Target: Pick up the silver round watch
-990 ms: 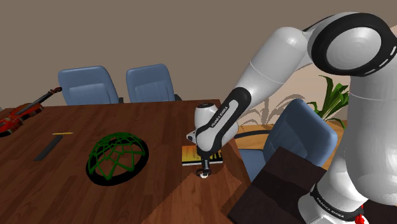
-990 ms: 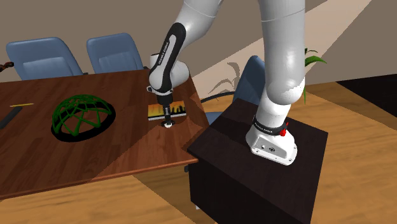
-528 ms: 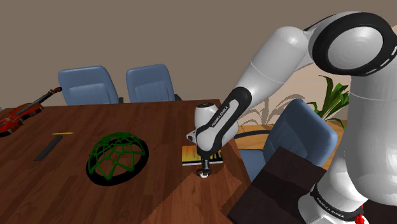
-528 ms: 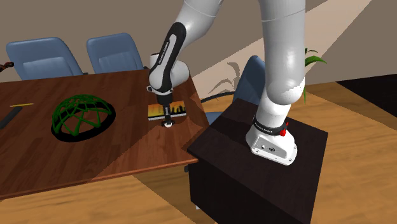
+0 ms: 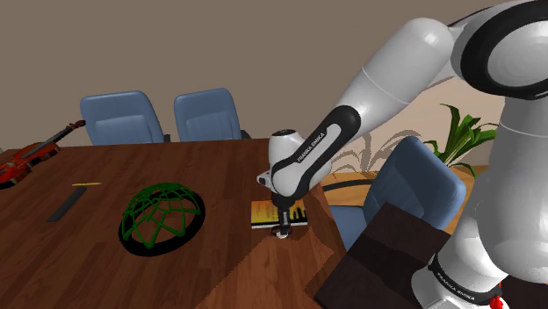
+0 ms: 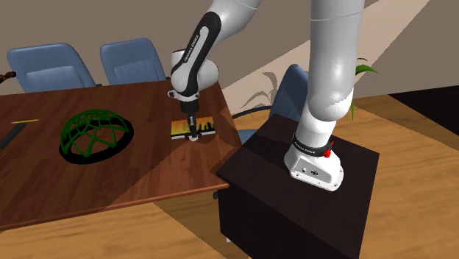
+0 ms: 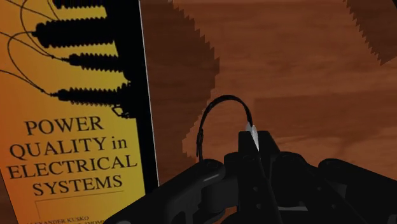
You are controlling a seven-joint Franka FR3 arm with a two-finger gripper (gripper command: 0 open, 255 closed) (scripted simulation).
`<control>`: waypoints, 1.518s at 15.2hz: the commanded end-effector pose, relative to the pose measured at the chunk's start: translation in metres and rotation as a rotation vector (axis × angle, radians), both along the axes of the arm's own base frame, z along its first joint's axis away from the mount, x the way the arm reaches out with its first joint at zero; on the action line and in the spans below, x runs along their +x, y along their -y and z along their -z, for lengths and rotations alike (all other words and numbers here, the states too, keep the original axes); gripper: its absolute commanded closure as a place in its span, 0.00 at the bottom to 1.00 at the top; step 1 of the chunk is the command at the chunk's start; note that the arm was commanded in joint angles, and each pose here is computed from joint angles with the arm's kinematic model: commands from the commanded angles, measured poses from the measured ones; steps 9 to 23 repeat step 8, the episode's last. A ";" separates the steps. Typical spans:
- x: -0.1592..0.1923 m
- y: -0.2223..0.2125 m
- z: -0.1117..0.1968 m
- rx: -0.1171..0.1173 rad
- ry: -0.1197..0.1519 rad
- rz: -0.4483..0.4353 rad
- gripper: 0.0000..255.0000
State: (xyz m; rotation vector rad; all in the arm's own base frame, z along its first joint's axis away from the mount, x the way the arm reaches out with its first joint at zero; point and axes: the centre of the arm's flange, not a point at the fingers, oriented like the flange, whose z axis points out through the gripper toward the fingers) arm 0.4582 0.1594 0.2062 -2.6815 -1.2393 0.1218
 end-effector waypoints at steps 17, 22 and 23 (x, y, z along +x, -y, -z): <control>0.000 0.000 -0.038 0.000 -0.001 0.000 1.00; 0.000 0.000 -0.038 0.000 -0.001 0.000 1.00; 0.000 0.000 -0.038 0.000 -0.001 0.000 1.00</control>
